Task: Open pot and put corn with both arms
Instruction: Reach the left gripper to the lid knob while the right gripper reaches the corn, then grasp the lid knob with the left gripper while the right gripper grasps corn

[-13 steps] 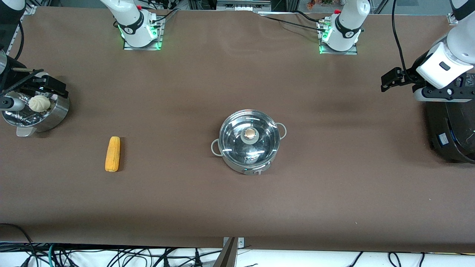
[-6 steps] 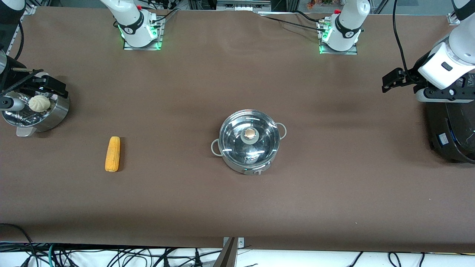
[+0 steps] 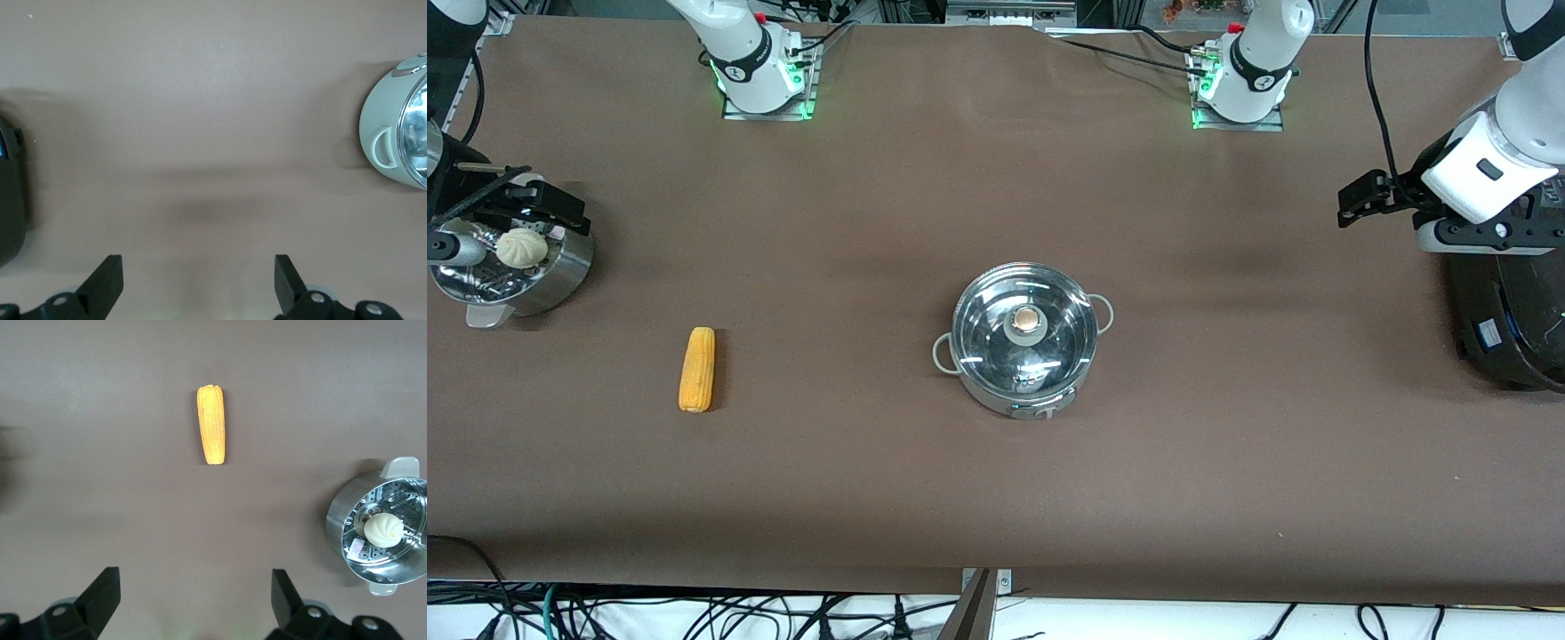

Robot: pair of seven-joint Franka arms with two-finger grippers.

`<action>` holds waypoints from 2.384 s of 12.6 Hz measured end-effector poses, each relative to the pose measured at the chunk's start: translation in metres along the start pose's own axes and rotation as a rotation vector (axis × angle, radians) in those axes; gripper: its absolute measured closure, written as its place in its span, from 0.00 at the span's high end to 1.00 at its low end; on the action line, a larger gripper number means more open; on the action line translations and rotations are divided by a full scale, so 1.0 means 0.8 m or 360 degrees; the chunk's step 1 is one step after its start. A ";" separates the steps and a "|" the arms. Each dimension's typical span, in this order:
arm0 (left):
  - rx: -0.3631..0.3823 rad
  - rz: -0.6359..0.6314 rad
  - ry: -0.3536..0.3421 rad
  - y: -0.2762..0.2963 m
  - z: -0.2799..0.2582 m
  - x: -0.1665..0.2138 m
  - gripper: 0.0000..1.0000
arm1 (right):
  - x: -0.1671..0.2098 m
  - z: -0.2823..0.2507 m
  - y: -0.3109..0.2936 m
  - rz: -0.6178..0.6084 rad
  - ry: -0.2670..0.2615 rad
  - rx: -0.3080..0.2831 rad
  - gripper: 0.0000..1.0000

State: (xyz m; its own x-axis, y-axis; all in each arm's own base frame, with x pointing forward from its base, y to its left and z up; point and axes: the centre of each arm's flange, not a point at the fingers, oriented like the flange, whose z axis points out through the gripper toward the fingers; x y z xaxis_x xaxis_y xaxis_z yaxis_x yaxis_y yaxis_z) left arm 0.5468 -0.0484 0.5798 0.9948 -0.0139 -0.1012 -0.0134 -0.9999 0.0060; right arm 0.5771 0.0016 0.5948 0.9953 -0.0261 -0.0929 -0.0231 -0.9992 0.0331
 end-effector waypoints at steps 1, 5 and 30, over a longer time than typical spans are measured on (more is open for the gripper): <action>0.0001 0.0014 0.0000 0.006 0.000 0.000 1.00 | 0.000 0.000 0.000 0.0000 0.0003 0.0000 1.00; 0.0003 0.0198 0.0030 0.088 -0.008 0.008 1.00 | 0.012 0.017 0.000 0.0000 -0.0020 0.0003 1.00; -0.0083 -0.0059 0.0080 0.508 0.293 0.086 1.00 | 0.148 0.486 0.037 -0.0076 -0.0009 0.0084 1.00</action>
State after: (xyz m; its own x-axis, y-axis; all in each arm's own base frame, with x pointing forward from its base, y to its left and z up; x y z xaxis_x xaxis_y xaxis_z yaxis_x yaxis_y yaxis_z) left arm 0.5862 -0.4570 0.3422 0.9983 0.0247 -0.0525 0.0276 -0.9981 0.0548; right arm 0.6579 -0.0427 0.1978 0.9949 0.0213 -0.0986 0.0190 -0.9995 -0.0242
